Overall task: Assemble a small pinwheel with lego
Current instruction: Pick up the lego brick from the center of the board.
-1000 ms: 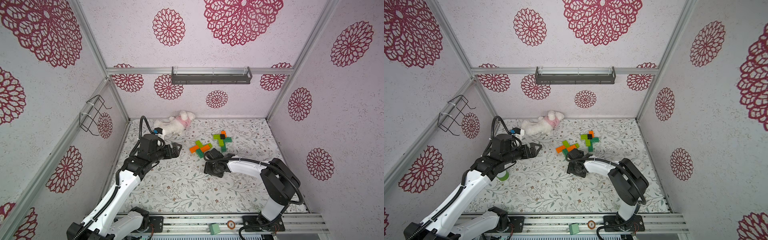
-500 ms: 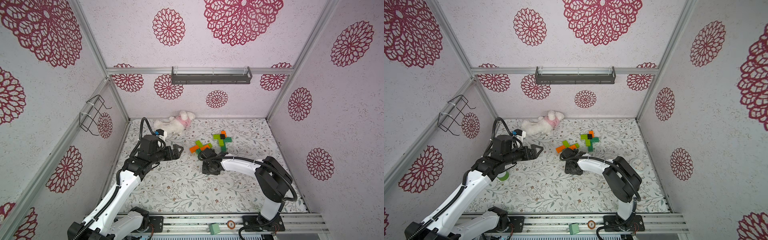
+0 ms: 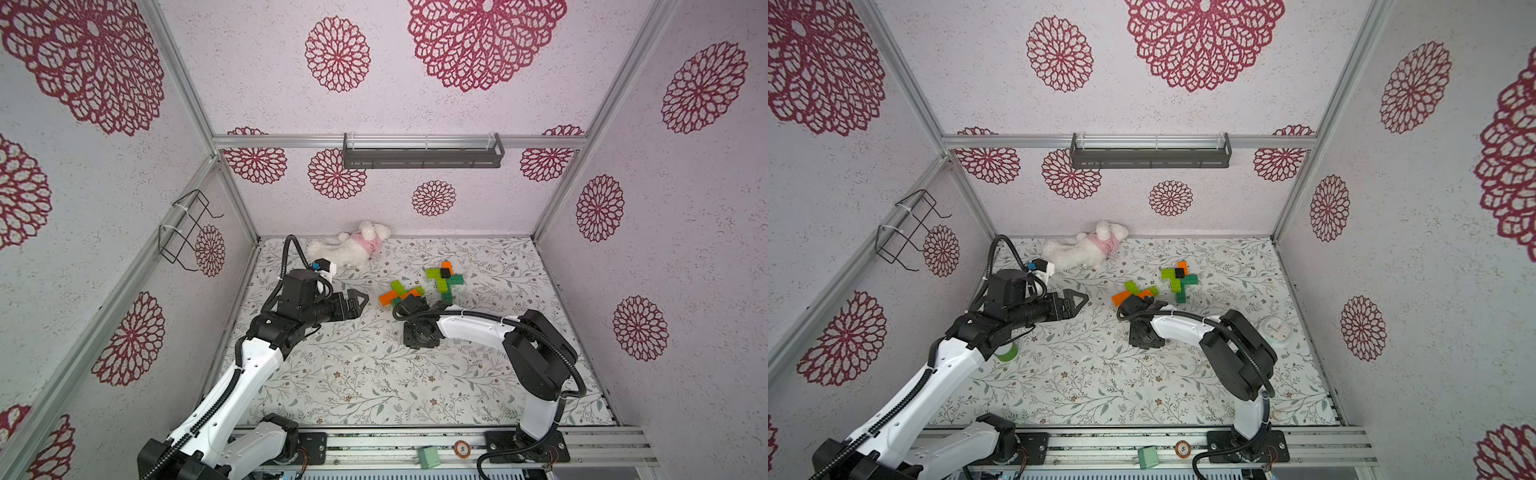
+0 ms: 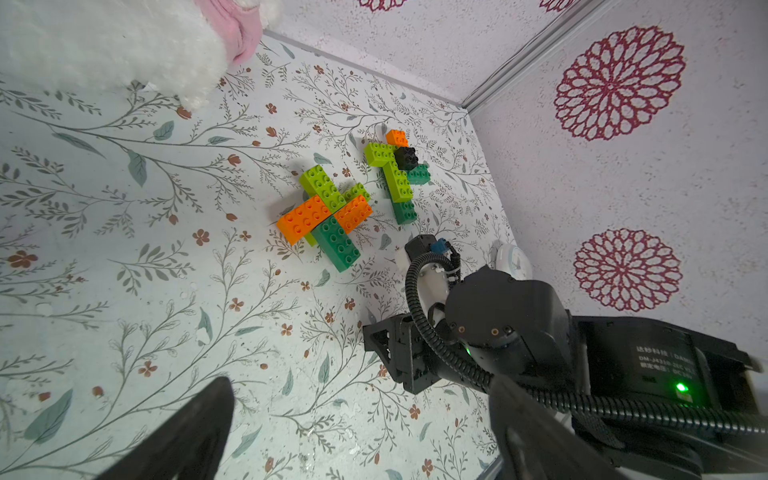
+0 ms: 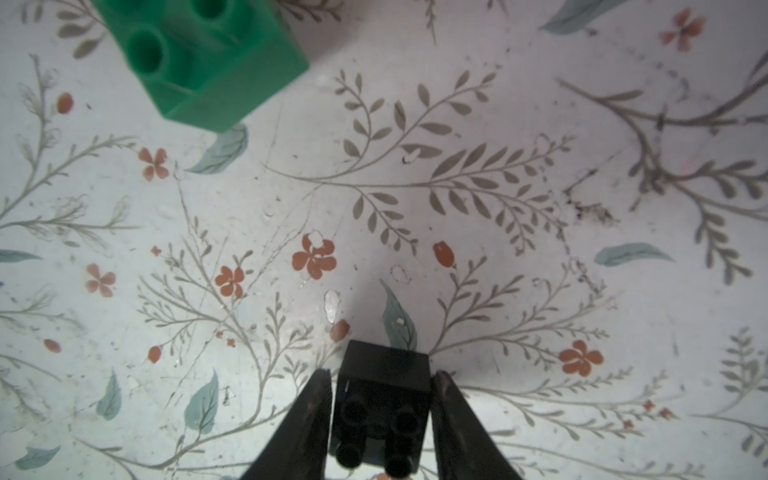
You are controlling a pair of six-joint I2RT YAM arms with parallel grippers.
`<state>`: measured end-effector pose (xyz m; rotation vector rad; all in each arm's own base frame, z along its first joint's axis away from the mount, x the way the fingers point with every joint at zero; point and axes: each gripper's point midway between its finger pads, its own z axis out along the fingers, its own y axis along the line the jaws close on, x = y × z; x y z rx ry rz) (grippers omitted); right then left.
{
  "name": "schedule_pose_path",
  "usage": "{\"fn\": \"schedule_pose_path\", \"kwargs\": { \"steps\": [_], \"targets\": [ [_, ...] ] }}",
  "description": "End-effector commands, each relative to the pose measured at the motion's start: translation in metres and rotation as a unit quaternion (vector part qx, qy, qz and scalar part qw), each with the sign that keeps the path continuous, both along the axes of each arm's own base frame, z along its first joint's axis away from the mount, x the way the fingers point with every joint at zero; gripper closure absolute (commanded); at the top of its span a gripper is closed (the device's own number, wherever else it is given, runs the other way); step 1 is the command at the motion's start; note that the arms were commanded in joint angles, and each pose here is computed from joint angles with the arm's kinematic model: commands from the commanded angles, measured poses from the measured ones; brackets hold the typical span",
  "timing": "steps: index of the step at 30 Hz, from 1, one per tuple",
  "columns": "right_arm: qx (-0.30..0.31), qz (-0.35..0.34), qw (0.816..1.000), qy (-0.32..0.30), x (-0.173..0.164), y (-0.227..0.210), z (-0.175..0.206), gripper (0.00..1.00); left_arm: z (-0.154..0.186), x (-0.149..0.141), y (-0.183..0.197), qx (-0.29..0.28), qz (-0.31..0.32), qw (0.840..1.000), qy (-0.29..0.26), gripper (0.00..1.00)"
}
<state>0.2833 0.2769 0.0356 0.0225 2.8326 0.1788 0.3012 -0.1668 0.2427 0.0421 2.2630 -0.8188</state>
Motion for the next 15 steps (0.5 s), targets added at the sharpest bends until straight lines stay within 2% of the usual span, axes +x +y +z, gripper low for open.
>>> {"fn": "schedule_pose_path", "kwargs": {
  "steps": [1, 6, 15],
  "targets": [
    [-0.006, 0.006, 1.0, -0.001, -0.0014, -0.0007, 0.0023, 0.62, 0.0035, 0.0031, 0.0, -0.007, 0.0, 1.0, -0.006, 0.03],
    [-0.01, 0.005, 1.0, -0.001, -0.0034, -0.0039, 0.0011, 0.67, 0.0046, 0.0025, 0.0006, -0.006, 0.0, 1.0, -0.008, 0.03],
    [-0.023, 0.022, 0.999, -0.018, 0.0012, -0.0066, 0.0097, 0.7, 0.004, 0.0032, 0.0023, -0.002, 0.004, 1.0, -0.009, 0.03]
  ]
}}
